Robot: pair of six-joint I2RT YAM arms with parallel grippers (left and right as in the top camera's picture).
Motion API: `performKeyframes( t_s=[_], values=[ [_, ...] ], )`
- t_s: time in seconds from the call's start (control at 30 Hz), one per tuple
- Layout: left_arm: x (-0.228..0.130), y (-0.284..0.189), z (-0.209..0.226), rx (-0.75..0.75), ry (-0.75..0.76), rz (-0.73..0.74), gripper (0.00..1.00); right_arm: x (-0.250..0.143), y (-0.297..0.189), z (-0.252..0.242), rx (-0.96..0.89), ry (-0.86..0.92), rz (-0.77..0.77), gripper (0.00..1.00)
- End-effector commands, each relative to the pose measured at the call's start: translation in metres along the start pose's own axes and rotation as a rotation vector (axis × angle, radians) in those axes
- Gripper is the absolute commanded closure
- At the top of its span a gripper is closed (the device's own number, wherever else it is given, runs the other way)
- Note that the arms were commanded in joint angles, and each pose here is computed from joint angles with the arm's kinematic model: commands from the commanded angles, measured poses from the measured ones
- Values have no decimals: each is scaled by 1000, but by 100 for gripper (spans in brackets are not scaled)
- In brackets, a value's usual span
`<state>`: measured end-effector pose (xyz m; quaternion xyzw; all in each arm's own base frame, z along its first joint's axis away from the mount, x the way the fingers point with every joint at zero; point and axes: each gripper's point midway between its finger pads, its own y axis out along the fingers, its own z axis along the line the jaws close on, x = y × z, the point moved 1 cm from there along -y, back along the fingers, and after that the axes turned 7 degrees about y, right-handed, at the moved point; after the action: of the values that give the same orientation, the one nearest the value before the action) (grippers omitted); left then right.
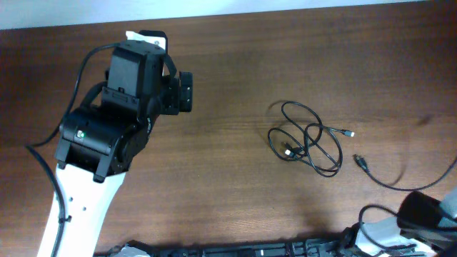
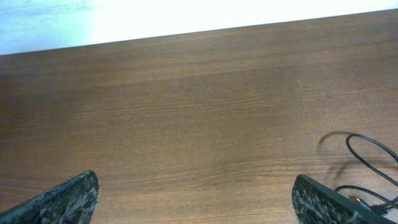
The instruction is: Untangle cables
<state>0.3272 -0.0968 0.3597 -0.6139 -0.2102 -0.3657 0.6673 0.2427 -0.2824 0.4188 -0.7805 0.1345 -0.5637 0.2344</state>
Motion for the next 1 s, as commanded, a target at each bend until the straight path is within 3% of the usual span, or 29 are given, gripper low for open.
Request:
performKeyframes(
  t_s=[0.0, 0.13, 0.3, 0.63, 0.77, 0.97],
  values=[
    [4, -3, 3, 5, -20, -14, 1, -4, 16, 18, 343, 150, 134, 96],
    [4, -3, 3, 5, -20, -14, 1, 6, 33, -6, 358, 232, 125, 96],
    [4, -3, 3, 5, -20, -14, 1, 29, 44, -33, 316, 201, 22, 96],
    [4, -3, 3, 5, -20, -14, 1, 82, 15, -65, 311, 304, -222, 96],
    [4, -3, 3, 5, -20, -14, 1, 72, 24, -60, 306, 289, -173, 96],
    [4, -3, 3, 5, -20, -14, 1, 30, 60, -42, 285, 226, 18, 96]
  ],
)
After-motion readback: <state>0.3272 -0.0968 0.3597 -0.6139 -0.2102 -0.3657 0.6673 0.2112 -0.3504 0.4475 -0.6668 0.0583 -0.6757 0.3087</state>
